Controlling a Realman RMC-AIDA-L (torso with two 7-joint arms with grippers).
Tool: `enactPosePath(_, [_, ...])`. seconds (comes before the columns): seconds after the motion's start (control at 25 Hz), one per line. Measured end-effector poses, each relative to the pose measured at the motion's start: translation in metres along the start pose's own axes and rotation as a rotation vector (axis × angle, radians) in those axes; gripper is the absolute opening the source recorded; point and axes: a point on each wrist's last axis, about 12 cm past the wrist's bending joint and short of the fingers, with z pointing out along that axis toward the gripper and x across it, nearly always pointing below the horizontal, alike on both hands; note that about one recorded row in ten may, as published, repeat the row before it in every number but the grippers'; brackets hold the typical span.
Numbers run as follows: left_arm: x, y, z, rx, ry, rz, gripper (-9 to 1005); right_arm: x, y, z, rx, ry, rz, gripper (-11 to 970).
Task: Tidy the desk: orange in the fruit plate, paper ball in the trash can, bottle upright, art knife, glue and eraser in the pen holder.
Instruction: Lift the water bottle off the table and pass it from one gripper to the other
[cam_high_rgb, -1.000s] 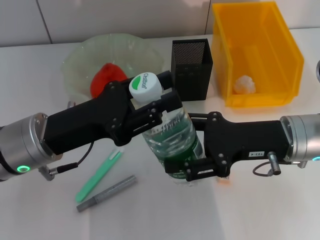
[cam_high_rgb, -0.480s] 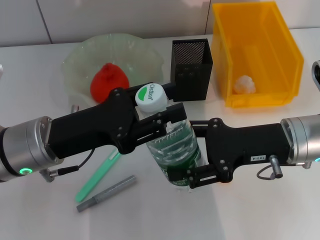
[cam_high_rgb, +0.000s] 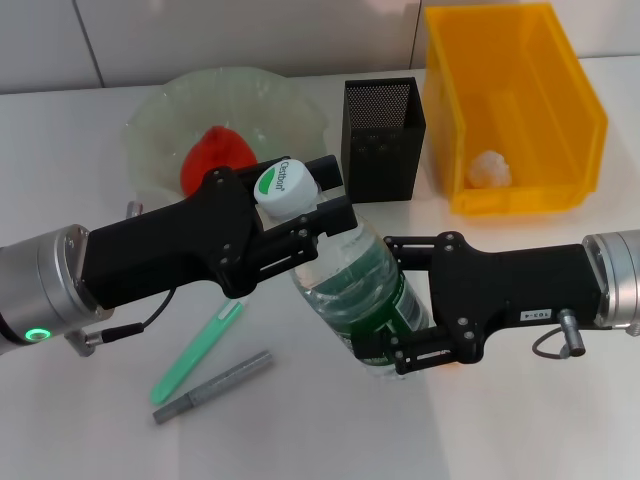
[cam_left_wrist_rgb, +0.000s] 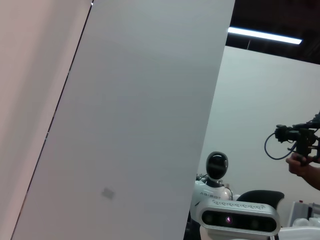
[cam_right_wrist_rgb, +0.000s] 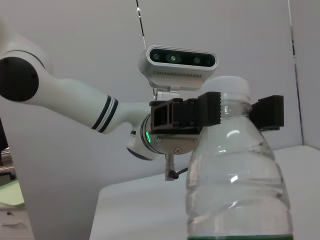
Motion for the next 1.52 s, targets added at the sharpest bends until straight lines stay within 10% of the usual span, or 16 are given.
enactPosePath(1.52, [-0.012,0.004,-0.007,-0.015,0.024,0.033,443,0.003,0.001,-0.005,0.009,0.041,0.004,794])
